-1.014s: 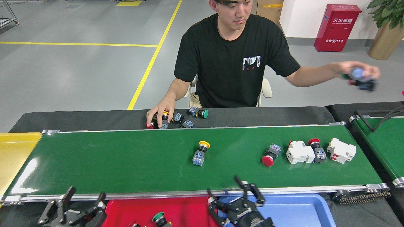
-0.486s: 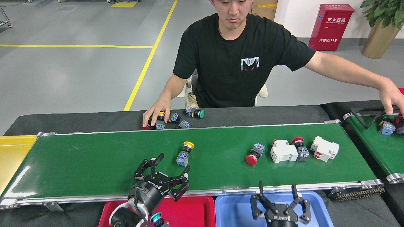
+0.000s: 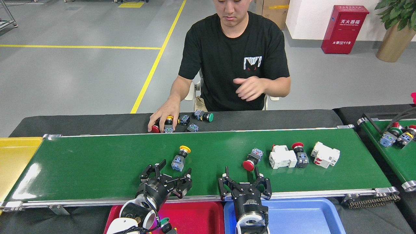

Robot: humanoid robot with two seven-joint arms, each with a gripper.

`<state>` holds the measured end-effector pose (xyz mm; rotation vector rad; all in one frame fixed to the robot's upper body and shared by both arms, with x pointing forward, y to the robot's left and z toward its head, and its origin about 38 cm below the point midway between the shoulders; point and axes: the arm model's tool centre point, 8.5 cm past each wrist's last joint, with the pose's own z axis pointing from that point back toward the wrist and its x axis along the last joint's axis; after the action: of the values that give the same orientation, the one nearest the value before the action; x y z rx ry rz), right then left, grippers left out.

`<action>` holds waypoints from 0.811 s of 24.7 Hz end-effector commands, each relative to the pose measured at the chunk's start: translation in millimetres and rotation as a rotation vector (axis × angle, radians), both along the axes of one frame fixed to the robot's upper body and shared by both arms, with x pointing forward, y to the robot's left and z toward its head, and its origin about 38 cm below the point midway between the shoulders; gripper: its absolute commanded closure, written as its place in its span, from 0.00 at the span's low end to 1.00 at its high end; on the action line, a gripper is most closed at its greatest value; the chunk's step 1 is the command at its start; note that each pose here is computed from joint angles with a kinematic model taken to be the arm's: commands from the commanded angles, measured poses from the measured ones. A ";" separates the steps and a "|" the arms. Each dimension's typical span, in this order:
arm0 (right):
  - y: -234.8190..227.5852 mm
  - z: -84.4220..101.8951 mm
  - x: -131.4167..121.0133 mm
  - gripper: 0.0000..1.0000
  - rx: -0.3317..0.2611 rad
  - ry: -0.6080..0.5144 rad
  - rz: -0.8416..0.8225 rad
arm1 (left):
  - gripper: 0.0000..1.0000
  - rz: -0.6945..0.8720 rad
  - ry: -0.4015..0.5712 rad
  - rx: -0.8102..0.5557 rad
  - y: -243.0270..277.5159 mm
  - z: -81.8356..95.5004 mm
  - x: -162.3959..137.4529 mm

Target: Pick switch part from conveyor to tray

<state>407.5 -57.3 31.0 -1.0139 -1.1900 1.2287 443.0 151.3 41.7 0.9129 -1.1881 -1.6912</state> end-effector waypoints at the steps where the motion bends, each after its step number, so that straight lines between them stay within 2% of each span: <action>1: 4.7 9.8 12.7 0.01 0.017 -0.010 0.005 | 0.66 0.006 -0.071 -0.011 2.6 11.6 7.1; 2: 3.5 9.0 18.5 0.03 0.019 0.001 0.001 | 0.91 0.010 -0.078 -0.022 4.1 9.3 5.9; 3: 2.9 9.4 21.9 0.06 0.016 0.004 -0.001 | 0.94 0.011 -0.076 -0.025 4.6 8.0 5.8; 4: 3.0 8.3 23.9 0.14 0.006 0.006 0.001 | 0.98 0.014 -0.070 -0.027 6.0 5.1 4.3; 6: 3.0 7.2 27.3 0.45 -0.001 0.014 0.005 | 1.00 0.013 -0.075 -0.031 6.9 0.9 -2.0; 7: 1.7 8.6 29.4 0.68 -0.007 0.010 0.005 | 1.00 0.007 -0.089 -0.034 6.7 2.5 -6.0; 8: 1.7 8.4 29.3 0.80 -0.008 0.009 0.009 | 1.00 -0.007 -0.114 -0.034 6.1 9.2 -9.6; 10: 2.4 9.8 29.1 0.83 -0.006 0.003 0.018 | 1.00 -0.077 -0.148 -0.026 8.5 15.9 -35.7; 12: 4.0 12.9 28.5 0.88 0.001 -0.011 0.033 | 1.00 -0.209 -0.172 -0.023 5.6 23.7 -79.0; 15: 4.4 26.9 26.0 0.90 0.015 -0.062 0.057 | 0.97 -0.419 -0.133 -0.029 1.2 18.3 -147.3; 16: 6.4 31.6 20.2 0.91 0.025 -0.084 0.089 | 0.92 -0.459 -0.108 -0.041 5.2 14.2 -166.3; 17: 7.5 37.7 12.1 0.91 0.040 -0.111 0.126 | 0.80 -0.458 -0.078 -0.053 10.1 6.6 -175.7; 20: 1.0 47.5 -14.6 0.92 0.058 -0.171 0.230 | 0.04 -0.413 -0.053 -0.059 20.9 -0.3 -180.8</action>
<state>393.3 -59.0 64.4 -0.9728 -1.4244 1.2907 261.2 172.4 34.2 0.7061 -1.4958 -1.9508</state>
